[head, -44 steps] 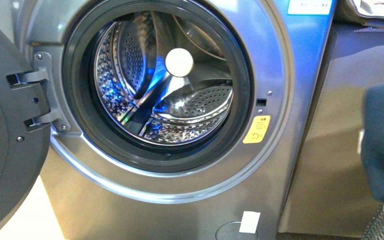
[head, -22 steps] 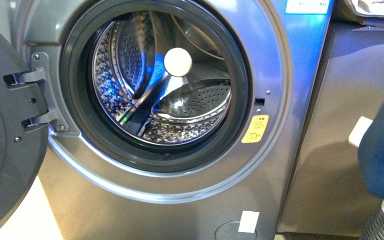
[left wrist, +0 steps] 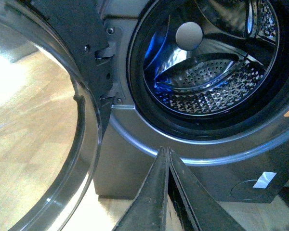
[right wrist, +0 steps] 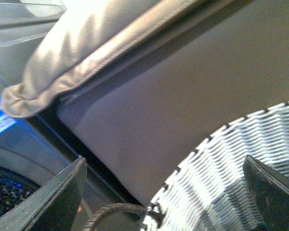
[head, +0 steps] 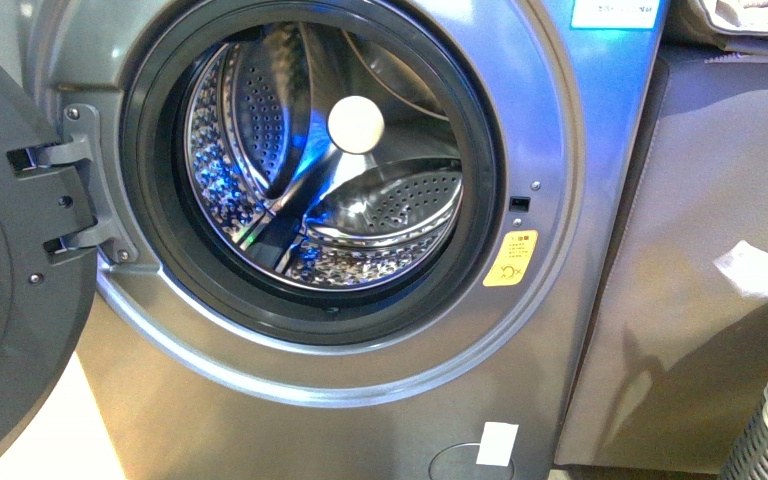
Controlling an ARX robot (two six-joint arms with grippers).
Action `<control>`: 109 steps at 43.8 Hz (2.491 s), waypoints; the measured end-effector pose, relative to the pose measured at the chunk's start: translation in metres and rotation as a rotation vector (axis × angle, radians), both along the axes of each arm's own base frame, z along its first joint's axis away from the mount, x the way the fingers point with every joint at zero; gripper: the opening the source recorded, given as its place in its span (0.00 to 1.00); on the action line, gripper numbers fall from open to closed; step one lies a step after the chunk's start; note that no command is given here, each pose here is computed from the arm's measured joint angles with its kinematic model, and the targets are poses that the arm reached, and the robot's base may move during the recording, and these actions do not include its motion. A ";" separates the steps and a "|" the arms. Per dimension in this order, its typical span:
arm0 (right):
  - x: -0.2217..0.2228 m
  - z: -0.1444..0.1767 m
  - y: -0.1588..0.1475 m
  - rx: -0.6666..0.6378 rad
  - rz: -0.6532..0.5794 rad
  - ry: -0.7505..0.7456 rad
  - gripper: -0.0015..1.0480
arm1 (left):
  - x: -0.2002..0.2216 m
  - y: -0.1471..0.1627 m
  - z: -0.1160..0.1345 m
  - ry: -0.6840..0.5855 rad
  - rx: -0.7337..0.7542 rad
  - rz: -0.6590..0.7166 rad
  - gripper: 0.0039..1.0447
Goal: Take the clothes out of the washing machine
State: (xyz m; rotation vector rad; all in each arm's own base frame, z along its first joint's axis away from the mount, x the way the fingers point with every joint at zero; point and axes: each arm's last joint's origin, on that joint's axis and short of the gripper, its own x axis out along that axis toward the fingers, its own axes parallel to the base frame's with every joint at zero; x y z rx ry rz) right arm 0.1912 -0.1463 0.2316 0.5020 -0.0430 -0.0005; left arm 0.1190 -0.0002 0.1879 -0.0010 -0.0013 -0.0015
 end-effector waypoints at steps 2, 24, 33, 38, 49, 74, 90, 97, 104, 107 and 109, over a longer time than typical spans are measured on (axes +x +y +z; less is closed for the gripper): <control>-0.004 0.006 0.008 -0.017 0.017 -0.025 0.93 | -0.001 0.000 -0.002 0.000 0.000 0.000 0.03; -0.066 0.018 0.115 -0.364 0.008 -0.042 0.73 | -0.010 0.000 -0.019 -0.003 0.000 -0.002 0.03; -0.073 -0.019 0.129 -0.483 -0.005 0.051 0.27 | -0.022 0.000 -0.022 -0.005 0.000 0.000 0.03; -0.076 -0.029 0.134 -0.494 -0.007 0.045 0.06 | -0.022 0.000 -0.022 -0.004 0.000 -0.001 0.03; -0.081 -0.043 0.146 -0.499 0.001 0.043 0.02 | -0.022 0.000 -0.022 -0.004 -0.001 0.001 0.03; -0.093 -0.067 0.146 -0.499 0.000 0.047 0.02 | -0.022 0.000 -0.022 -0.004 0.000 -0.001 0.03; -0.094 -0.067 0.146 -0.499 0.000 0.045 0.02 | -0.022 0.000 -0.022 -0.004 -0.001 0.000 0.03; -0.094 -0.067 0.146 -0.500 -0.001 0.045 0.24 | -0.022 0.000 -0.022 -0.004 -0.001 0.000 0.03; -0.094 -0.067 0.146 -0.500 -0.001 0.045 0.51 | -0.022 0.000 -0.022 -0.004 -0.001 0.000 0.27; -0.094 -0.067 0.146 -0.500 -0.001 0.045 0.63 | -0.022 0.000 -0.022 -0.004 -0.001 0.000 0.39; -0.094 -0.067 0.146 -0.500 -0.001 0.045 0.71 | -0.022 0.000 -0.022 -0.004 -0.001 0.000 0.47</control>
